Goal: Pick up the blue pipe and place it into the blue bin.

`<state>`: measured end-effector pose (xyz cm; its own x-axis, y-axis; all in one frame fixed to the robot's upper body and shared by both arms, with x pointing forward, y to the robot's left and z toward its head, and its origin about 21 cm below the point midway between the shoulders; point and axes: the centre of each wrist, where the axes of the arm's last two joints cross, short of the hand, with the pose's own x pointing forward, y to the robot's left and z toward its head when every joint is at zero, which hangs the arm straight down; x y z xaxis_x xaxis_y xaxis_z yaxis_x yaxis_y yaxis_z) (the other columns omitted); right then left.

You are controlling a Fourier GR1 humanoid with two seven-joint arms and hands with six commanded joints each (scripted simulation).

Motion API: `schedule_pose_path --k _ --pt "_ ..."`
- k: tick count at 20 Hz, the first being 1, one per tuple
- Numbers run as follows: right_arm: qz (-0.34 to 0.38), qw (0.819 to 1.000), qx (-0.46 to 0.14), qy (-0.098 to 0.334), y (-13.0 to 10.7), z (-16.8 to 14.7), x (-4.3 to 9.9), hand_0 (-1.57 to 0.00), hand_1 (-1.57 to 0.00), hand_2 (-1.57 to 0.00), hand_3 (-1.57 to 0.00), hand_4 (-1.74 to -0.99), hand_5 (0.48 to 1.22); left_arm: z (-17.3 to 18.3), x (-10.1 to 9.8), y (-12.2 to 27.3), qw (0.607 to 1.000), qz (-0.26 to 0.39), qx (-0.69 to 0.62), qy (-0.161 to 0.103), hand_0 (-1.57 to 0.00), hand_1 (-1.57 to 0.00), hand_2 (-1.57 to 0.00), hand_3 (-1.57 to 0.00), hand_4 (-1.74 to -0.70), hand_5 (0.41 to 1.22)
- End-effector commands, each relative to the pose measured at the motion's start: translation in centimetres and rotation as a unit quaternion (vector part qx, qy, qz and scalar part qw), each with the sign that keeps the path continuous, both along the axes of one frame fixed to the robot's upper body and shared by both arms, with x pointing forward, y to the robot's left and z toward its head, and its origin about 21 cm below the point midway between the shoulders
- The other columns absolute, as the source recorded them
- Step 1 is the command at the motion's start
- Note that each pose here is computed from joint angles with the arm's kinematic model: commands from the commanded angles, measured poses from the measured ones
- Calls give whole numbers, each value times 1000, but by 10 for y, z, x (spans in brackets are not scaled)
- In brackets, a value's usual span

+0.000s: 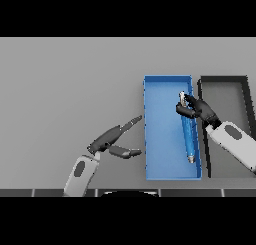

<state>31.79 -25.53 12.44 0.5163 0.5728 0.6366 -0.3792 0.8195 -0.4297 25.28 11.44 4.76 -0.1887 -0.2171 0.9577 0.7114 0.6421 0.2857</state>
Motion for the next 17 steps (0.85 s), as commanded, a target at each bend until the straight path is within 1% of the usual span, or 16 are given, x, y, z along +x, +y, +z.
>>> schedule_pose_path --k 1,3,6,8,9,11,14,17 --pt "4 1000 -5 2 0 2 1 -100 -91 -91 -53 -1071 868 1 1 0 1000 0 1 -2 1 1 1 1 -885 426" --pt "11 1000 -13 5 1 -2 -1 -63 -58 -58 -34 -1056 817 1 2 -1 1000 1 2 -1 1 1 1 1 -885 427" --pt "18 999 -29 0 1 -4 2 -32 -29 -29 -17 -1038 734 2 2 1 1000 2 2 0 1 1 1 1 -887 429" --pt "21 999 -36 2 0 -7 4 -20 -18 -18 -10 -1033 696 1 1 3 1000 2 0 0 1 1 1 1 -888 429" --pt "23 999 -39 1 -1 -10 3 -16 -14 -14 -8 -1030 682 -2 -2 0 1000 -1 -1 2 1 1 1 1 -888 429" --pt "29 999 -42 -2 -3 -7 2 -10 -9 -9 -5 -1020 666 -2 0 -5 1000 -1 3 0 1 1 1 1 -886 431" --pt "32 999 -41 6 1 -5 5 -6 -5 -5 -3 -1022 658 -3 0 2 1000 4 1 -2 1 1 1 1 -885 431" --pt "37 999 -39 7 0 -5 4 -6 -5 -5 -3 -1022 643 -10 -1 -2 1000 1 5 4 1 1 1 1 -885 431"
